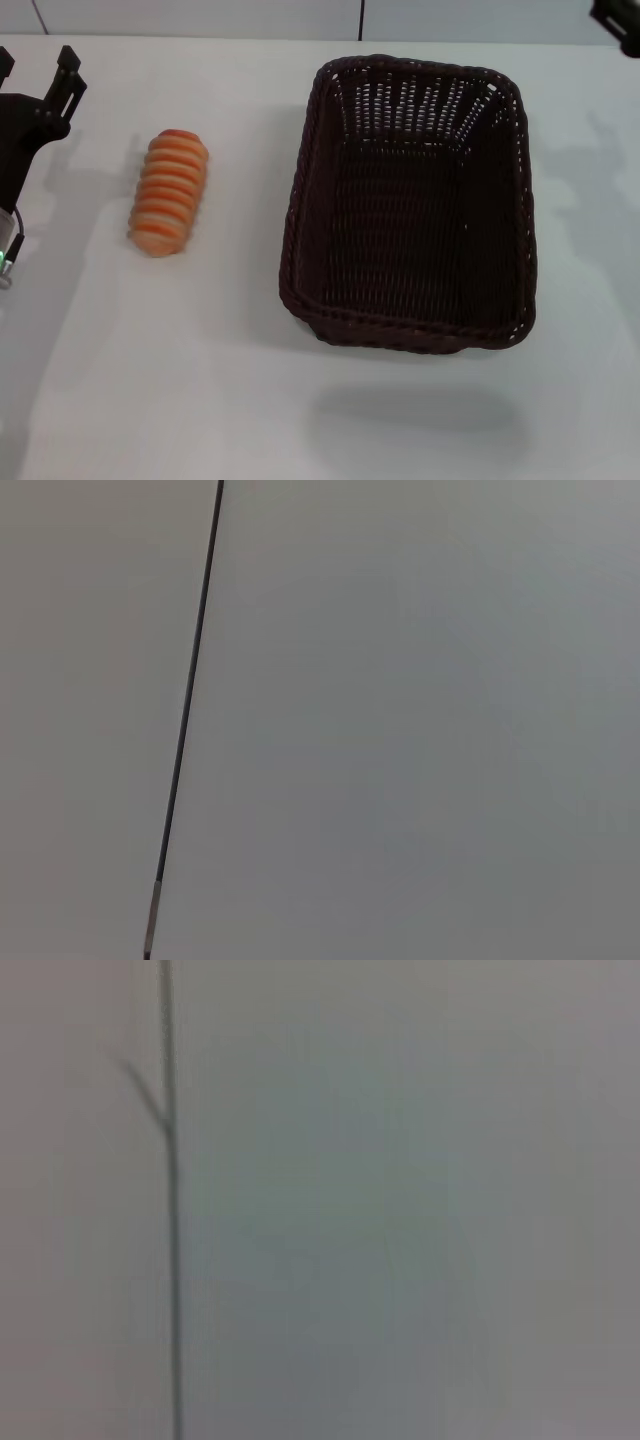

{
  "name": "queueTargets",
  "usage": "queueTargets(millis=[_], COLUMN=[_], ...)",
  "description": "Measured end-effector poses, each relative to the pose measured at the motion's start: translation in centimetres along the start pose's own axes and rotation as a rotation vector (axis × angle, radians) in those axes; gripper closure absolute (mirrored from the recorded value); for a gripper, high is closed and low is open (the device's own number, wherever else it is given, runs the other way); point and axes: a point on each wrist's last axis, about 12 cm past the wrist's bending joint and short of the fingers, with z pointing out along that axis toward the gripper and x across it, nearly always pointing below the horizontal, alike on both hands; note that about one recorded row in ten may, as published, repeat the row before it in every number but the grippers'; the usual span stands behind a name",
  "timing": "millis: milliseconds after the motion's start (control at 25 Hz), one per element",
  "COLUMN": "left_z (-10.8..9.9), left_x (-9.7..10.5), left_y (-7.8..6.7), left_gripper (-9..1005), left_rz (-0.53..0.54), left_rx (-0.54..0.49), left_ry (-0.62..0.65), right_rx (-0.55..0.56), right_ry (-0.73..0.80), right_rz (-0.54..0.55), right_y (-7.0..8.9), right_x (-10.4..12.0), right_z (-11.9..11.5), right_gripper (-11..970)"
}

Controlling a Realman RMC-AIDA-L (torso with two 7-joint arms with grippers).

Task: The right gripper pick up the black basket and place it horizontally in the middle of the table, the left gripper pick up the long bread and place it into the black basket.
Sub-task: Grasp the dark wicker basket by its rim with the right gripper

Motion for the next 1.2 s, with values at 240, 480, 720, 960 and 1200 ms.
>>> queueTargets(millis=[240,480,720,960,1200], left_z=[-0.1,0.0,-0.1,0.0,0.0], left_x=[0.0,0.0,0.0,0.0,0.1], left_y=[0.0,0.0,0.0,0.0,0.0], left_gripper=[219,219,219,219,220], left_rz=[-0.001,0.000,0.000,0.003,0.005], left_rx=[-0.001,0.000,-0.001,0.000,-0.002], left_ry=[0.001,0.000,0.002,0.001,0.009], right_rx=[-0.107,-0.335,-0.470,-0.341,-0.112], right_ry=[0.000,-0.041,-0.002,0.097,0.088], right_rz=[0.028,0.074,-0.148,-0.414,-0.477], right_y=[-0.3,-0.7,-0.3,0.0,-0.5], right_x=[0.6,0.5,0.9,3.0,3.8], right_z=[0.0,0.0,0.7,2.8,3.4], right_gripper=[121,121,120,119,119])
